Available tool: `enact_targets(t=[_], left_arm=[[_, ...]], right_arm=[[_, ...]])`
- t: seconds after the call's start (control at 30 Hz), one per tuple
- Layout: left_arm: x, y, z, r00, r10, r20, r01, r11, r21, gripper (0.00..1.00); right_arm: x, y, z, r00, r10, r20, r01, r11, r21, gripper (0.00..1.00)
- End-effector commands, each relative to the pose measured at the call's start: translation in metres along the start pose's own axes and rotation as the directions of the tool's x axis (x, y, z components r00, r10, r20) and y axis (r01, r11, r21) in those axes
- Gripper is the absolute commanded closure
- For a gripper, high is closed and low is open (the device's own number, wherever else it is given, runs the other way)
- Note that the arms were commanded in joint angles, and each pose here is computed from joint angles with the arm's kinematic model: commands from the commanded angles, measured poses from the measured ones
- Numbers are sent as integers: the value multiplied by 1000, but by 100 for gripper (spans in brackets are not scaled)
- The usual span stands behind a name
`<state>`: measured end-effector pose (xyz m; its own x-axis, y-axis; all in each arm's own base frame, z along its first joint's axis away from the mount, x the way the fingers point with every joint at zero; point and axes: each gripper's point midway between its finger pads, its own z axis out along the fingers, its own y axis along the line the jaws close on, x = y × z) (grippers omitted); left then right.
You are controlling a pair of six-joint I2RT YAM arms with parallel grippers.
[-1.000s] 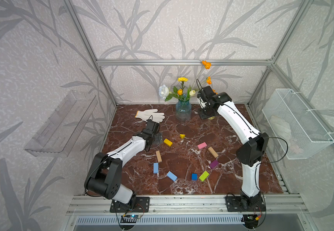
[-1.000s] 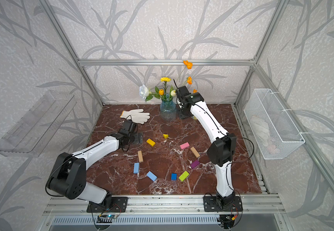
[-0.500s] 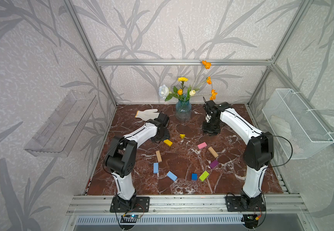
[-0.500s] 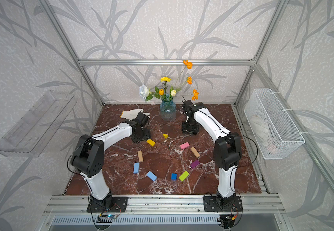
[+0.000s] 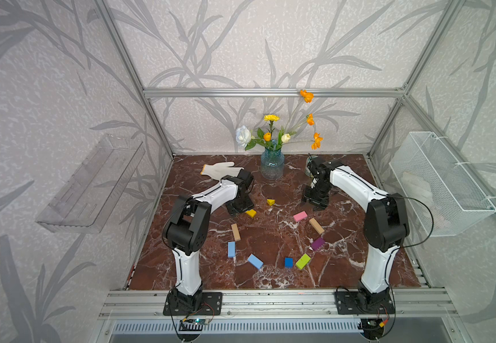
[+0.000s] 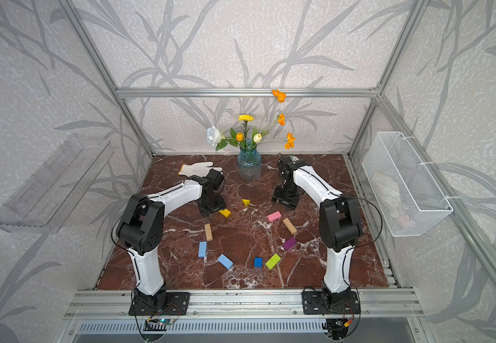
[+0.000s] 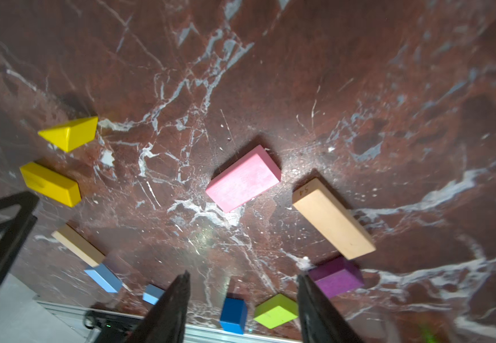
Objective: Assemble a heart with building blocks
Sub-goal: Pick up the building block from the center of the board.
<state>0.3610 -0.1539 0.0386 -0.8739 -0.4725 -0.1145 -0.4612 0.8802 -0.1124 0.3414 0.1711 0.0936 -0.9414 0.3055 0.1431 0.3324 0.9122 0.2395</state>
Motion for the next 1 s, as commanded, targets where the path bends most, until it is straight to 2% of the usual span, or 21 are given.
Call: enact_targets(t=[0.0,0.13,0.23,0.37,0.5,0.67,0.97], left_arm=[[0,0,-5,1000,-19,9,19,1000,-4,31],[-1,2,-8,1000,-19,25,19,1000,-1,29],[-5,4,-13,999,-14,52,14,1000,5,27],[-12,11,-24,996,7,92,-8,1000,5,24],[-24,17,-41,985,8,171,-15,999,38,24],[-37,28,-64,970,41,239,-48,999,23,24],[-37,45,-70,968,45,248,-49,999,9,23]], right_arm=[[3,2,13,995,97,-35,-97,995,-2,32],[5,-5,29,982,187,-38,-186,982,43,32],[2,-6,39,964,263,-33,-261,964,43,39],[0,-5,50,941,336,-33,-333,941,65,43],[0,-1,59,937,348,-17,-345,934,94,43],[-5,4,71,933,359,-4,-356,928,110,44],[-17,3,72,936,349,39,-351,925,144,45]])
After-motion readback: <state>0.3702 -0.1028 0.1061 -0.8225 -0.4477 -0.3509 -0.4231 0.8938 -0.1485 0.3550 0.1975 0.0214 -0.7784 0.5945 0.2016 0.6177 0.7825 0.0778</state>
